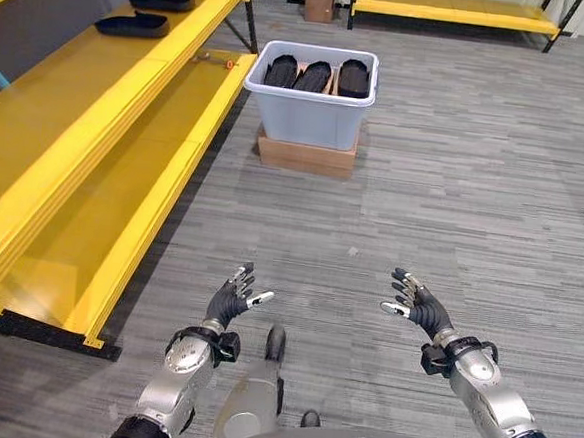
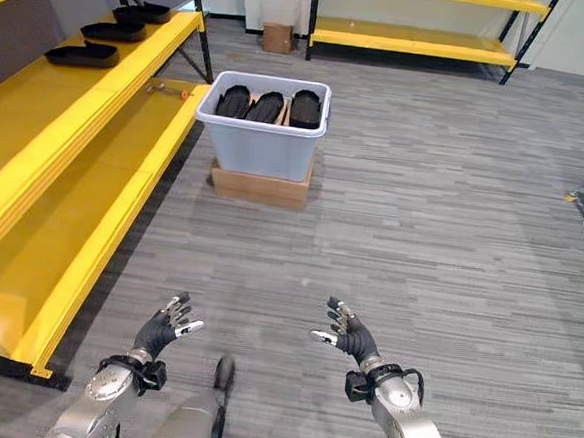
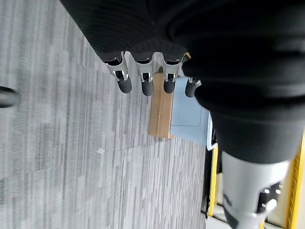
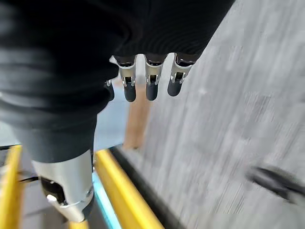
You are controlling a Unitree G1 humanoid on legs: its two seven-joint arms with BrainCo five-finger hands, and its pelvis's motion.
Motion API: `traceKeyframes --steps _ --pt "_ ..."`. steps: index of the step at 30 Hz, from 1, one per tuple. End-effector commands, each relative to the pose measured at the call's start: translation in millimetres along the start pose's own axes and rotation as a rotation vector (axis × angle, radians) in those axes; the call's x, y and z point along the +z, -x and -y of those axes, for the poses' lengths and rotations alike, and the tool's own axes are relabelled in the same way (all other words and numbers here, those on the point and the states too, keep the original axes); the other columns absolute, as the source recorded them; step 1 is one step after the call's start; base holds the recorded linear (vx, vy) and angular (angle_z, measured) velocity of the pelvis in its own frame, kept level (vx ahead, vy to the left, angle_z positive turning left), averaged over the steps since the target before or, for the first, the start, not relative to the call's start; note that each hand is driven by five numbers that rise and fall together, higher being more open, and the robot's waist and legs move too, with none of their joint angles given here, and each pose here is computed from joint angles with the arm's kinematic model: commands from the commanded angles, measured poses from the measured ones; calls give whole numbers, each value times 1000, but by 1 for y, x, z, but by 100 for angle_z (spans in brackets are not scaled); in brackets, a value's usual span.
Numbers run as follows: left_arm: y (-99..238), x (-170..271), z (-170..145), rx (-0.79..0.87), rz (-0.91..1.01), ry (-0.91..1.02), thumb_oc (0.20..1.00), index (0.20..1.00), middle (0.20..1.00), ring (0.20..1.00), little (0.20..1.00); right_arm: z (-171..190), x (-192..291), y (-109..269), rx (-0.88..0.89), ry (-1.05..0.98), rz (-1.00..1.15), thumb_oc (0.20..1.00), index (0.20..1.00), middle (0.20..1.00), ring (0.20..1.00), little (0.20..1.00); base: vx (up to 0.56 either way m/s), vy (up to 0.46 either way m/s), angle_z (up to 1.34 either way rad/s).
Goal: Move parts from the plastic box to the shelf.
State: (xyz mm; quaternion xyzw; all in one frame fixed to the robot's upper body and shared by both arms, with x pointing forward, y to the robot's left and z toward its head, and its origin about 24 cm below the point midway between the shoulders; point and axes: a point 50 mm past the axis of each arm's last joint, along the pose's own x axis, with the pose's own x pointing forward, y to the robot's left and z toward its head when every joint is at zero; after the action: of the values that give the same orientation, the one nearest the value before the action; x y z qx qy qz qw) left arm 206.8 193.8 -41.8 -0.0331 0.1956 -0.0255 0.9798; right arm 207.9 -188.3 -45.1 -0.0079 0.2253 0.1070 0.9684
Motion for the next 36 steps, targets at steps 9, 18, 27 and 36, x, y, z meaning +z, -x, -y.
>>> traceKeyframes --steps 9,18,27,36 --pt "-5 39 3 -51 166 -60 1000 1000 1000 1000 1000 -28 21 -1 93 -13 131 1000 1000 1000 1000 1000 287 278 -25" --pt "-3 37 0 -61 147 -95 1000 1000 1000 1000 1000 -29 13 5 101 -42 111 1000 1000 1000 1000 1000 261 174 38" --pt "-1 30 0 -61 135 -81 1000 1000 1000 1000 1000 -28 20 2 113 -10 121 1000 1000 1000 1000 1000 298 -51 16" --pt "-3 29 9 -64 141 -25 1000 1000 1000 1000 1000 -23 24 1 99 -28 138 1000 1000 1000 1000 1000 377 -160 16"
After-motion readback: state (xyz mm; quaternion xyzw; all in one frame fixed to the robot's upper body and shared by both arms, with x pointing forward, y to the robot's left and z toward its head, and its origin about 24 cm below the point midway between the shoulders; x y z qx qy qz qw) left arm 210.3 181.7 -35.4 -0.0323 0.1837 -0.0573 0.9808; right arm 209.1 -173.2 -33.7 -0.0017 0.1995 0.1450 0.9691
